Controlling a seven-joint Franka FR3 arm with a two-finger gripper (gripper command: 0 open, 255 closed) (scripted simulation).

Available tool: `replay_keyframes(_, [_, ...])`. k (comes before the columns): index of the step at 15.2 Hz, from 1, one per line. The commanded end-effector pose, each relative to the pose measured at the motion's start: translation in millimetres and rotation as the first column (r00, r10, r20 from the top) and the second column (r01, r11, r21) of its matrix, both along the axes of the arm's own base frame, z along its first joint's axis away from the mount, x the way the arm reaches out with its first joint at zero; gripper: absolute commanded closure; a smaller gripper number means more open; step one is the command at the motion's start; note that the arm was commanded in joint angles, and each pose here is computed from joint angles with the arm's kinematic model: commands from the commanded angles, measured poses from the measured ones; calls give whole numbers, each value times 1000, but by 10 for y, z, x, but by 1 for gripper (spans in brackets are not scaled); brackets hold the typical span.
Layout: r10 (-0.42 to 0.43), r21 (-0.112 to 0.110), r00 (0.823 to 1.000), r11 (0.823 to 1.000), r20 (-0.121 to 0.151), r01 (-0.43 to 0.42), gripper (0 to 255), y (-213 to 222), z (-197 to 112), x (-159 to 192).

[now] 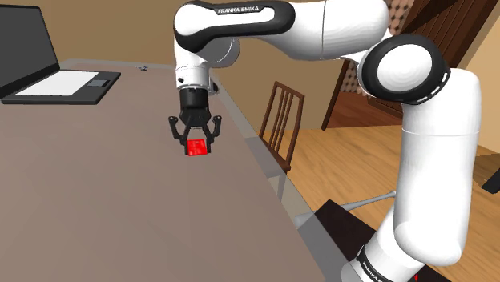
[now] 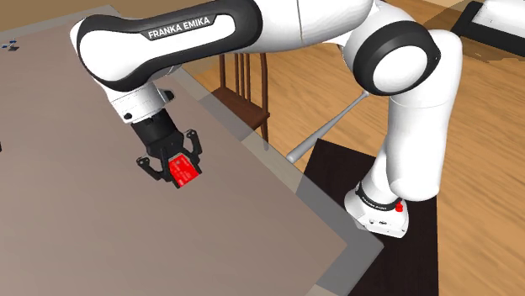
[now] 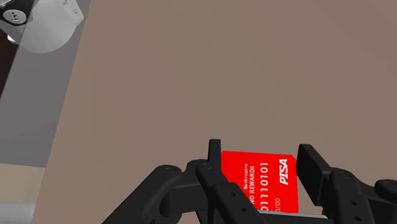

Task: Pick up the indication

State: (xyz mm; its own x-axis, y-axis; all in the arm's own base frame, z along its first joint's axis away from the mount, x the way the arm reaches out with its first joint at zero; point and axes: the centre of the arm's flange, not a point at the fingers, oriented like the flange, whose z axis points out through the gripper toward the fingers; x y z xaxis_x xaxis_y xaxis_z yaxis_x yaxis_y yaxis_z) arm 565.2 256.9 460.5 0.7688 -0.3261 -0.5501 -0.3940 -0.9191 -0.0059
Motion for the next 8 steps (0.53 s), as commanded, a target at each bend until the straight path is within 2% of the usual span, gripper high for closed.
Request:
replay_keyframes(1, [0,0,1000,1000,0,0,255,3,104,-6])
replay_keyframes(6, [0,0,1000,1000,0,0,255,3,368,-6])
replay_keyframes(8, [0,0,1000,1000,0,0,255,3,376,-6])
